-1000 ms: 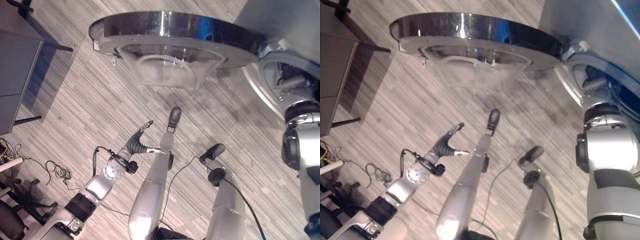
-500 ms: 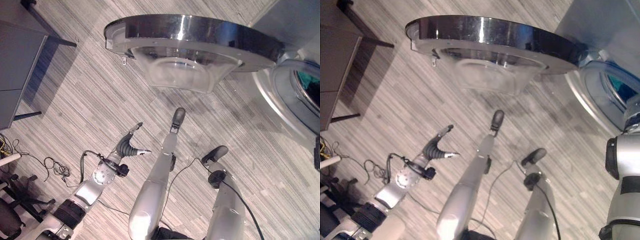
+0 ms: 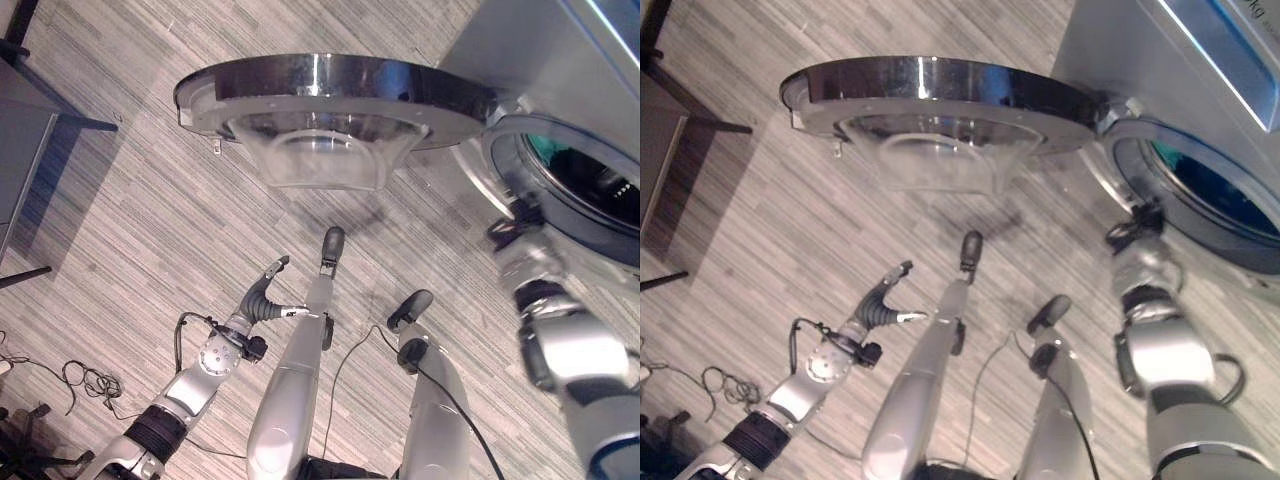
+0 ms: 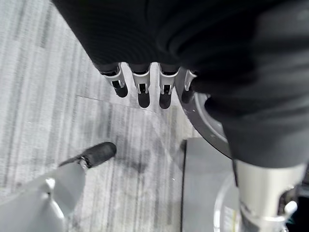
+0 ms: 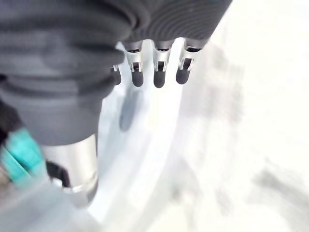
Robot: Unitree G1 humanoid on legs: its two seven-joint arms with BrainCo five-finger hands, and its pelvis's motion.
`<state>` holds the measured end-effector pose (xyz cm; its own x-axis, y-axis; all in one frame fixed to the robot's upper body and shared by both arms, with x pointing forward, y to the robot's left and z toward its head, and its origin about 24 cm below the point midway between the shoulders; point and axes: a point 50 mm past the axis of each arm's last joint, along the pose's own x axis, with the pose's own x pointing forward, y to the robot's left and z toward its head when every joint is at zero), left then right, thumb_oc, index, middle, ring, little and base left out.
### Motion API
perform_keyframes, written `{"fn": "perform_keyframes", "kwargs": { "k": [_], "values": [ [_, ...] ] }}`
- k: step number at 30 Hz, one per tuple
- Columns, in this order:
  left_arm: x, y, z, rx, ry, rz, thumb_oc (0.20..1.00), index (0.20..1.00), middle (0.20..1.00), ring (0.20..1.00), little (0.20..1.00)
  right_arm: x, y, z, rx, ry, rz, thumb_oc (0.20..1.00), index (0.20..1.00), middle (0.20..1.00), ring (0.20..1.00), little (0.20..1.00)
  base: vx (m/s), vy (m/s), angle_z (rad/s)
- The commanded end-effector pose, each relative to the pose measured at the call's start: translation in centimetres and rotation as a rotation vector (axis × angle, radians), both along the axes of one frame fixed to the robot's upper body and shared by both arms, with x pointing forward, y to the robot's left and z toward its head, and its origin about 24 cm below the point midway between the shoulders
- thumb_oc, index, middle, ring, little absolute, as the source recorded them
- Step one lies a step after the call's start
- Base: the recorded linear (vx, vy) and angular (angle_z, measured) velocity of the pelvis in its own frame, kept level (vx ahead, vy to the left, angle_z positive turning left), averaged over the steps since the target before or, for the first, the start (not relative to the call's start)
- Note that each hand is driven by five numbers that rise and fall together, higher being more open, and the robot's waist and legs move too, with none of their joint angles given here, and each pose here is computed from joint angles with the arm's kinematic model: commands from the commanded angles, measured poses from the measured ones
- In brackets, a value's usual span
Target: Grab the laundry basket,head to the washer,open it,put in the laundry and shut it.
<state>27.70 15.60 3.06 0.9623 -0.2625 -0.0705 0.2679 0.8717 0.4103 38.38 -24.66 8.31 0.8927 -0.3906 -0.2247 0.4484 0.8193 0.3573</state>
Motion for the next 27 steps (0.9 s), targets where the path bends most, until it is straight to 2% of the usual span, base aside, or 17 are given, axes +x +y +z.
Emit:
{"fn": "perform_keyframes", "kwargs": {
  "k": [1, 4, 5, 9, 10, 11, 13, 15, 18, 23, 27],
  "values": [
    [-0.2, -1.3, -1.1, -0.014, 0.022, -0.016, 1.000, 1.000, 1.000, 1.000, 1.000, -1.6, 0.2, -2.6, -0.162, 0.034, 0.072, 1.000, 1.000, 1.000, 1.000, 1.000, -0.06, 0.024, 0.00],
    [-0.8, -0.5, -2.8, 0.014, 0.084, 0.017, 1.000, 1.000, 1.000, 1.000, 1.000, -4.6, 3.7, -8.2, -0.245, 0.173, 0.251, 1.000, 1.000, 1.000, 1.000, 1.000, -0.03, -0.002, -0.03],
    [-0.9, -0.4, -2.9, 0.014, 0.088, 0.018, 1.000, 1.000, 1.000, 1.000, 1.000, -4.7, 3.8, -8.4, -0.246, 0.178, 0.253, 1.000, 1.000, 1.000, 1.000, 1.000, -0.01, -0.018, -0.05],
    [-3.1, 2.3, -6.7, 0.100, 0.252, 0.083, 1.000, 1.000, 1.000, 1.000, 1.000, -11.2, 5.7, -15.5, -0.407, 0.441, 0.504, 1.000, 1.000, 1.000, 1.000, 1.000, 0.03, -0.063, -0.14],
    [-3.9, 3.3, -7.7, 0.120, 0.300, 0.111, 1.000, 1.000, 1.000, 1.000, 1.000, -12.9, 5.7, -16.8, -0.415, 0.500, 0.541, 1.000, 1.000, 1.000, 1.000, 1.000, 0.06, -0.130, -0.09],
    [-5.3, 4.7, -9.8, 0.146, 0.405, 0.172, 1.000, 1.000, 1.000, 1.000, 1.000, -16.0, 5.6, -19.2, -0.476, 0.637, 0.625, 1.000, 1.000, 1.000, 1.000, 1.000, 0.06, -0.139, 0.04],
    [-7.3, 6.1, -11.9, 0.140, 0.520, 0.262, 1.000, 1.000, 1.000, 1.000, 1.000, -19.3, 5.0, -21.1, -0.496, 0.751, 0.685, 1.000, 1.000, 1.000, 1.000, 1.000, 0.01, -0.159, 0.28],
    [-9.1, 6.4, -13.5, 0.067, 0.612, 0.352, 1.000, 1.000, 1.000, 1.000, 1.000, -22.0, 3.9, -22.4, -0.557, 0.888, 0.725, 1.000, 1.000, 1.000, 1.000, 1.000, -0.14, -0.219, 0.42],
    [-9.6, 5.7, -13.4, -0.022, 0.611, 0.361, 1.000, 1.000, 1.000, 1.000, 1.000, -22.3, 3.0, -22.6, -0.643, 0.947, 0.757, 1.000, 1.000, 1.000, 1.000, 1.000, -0.18, -0.149, 0.20],
    [-9.4, 5.8, -13.6, -0.013, 0.631, 0.376, 1.000, 1.000, 1.000, 1.000, 1.000, -22.6, 1.4, -22.5, -0.683, 1.022, 0.749, 1.000, 1.000, 1.000, 1.000, 1.000, -0.16, -0.023, 0.38],
    [-10.3, 7.9, -13.6, -0.005, 0.632, 0.482, 1.000, 1.000, 1.000, 1.000, 1.000, -24.9, -0.3, -23.0, -0.632, 1.126, 0.710, 1.000, 1.000, 1.000, 1.000, 1.000, -0.03, 0.056, 0.32]
  ]
}}
